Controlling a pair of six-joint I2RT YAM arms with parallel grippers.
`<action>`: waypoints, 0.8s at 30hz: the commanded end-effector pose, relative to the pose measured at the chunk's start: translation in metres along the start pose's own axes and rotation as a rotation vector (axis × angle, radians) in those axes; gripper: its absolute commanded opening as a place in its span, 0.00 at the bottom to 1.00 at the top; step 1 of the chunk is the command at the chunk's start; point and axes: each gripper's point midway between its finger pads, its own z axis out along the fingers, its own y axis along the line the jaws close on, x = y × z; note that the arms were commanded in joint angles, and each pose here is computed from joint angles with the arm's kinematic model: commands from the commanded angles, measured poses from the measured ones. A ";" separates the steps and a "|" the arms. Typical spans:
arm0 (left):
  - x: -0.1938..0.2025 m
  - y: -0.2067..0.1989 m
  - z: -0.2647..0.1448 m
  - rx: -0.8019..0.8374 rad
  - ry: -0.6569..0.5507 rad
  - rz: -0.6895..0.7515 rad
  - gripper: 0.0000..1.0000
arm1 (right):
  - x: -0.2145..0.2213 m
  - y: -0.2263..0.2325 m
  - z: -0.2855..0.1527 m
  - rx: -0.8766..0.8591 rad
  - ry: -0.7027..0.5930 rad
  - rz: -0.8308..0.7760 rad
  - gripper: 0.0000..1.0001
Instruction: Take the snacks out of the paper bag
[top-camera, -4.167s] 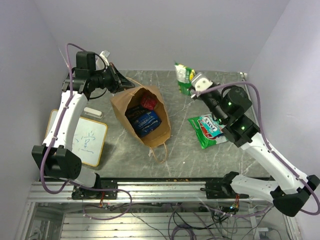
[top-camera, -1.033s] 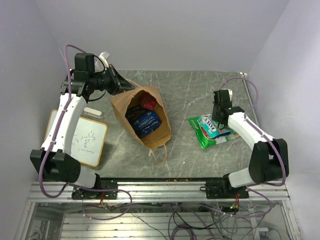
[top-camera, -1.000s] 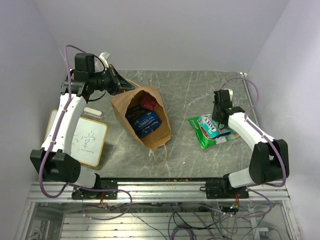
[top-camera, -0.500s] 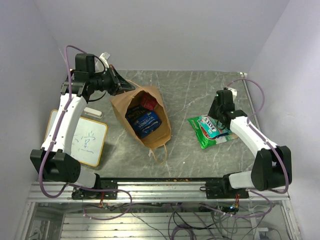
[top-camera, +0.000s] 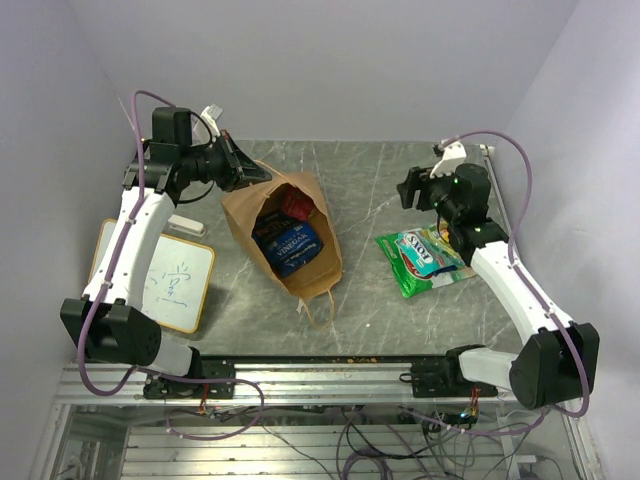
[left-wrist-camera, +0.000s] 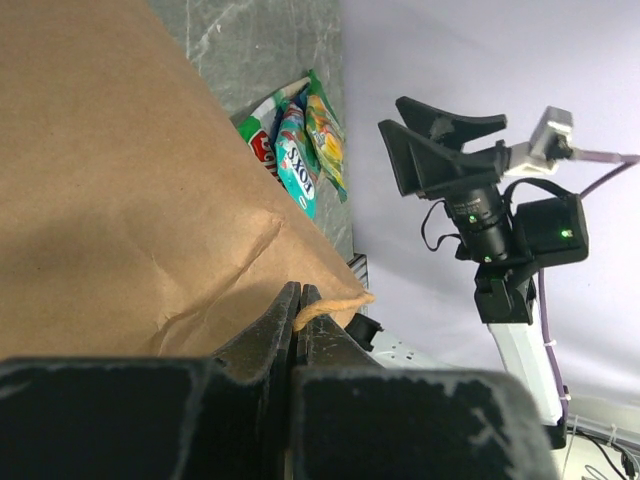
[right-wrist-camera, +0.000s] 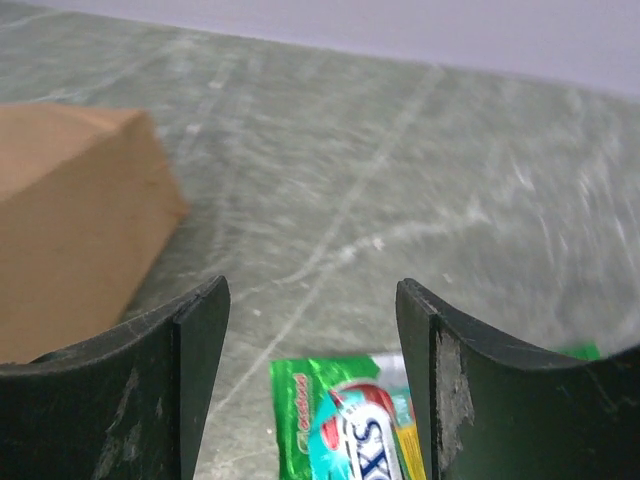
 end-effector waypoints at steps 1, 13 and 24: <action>-0.002 -0.011 -0.002 0.037 -0.005 0.036 0.07 | -0.062 0.082 -0.028 -0.451 -0.244 -0.306 0.67; 0.000 -0.010 -0.004 0.034 -0.013 0.037 0.07 | 0.028 0.283 -0.125 -1.208 -0.444 -0.961 0.68; 0.003 -0.009 -0.005 0.032 -0.007 0.033 0.07 | 0.130 0.288 -0.073 -1.174 -0.246 -1.466 0.64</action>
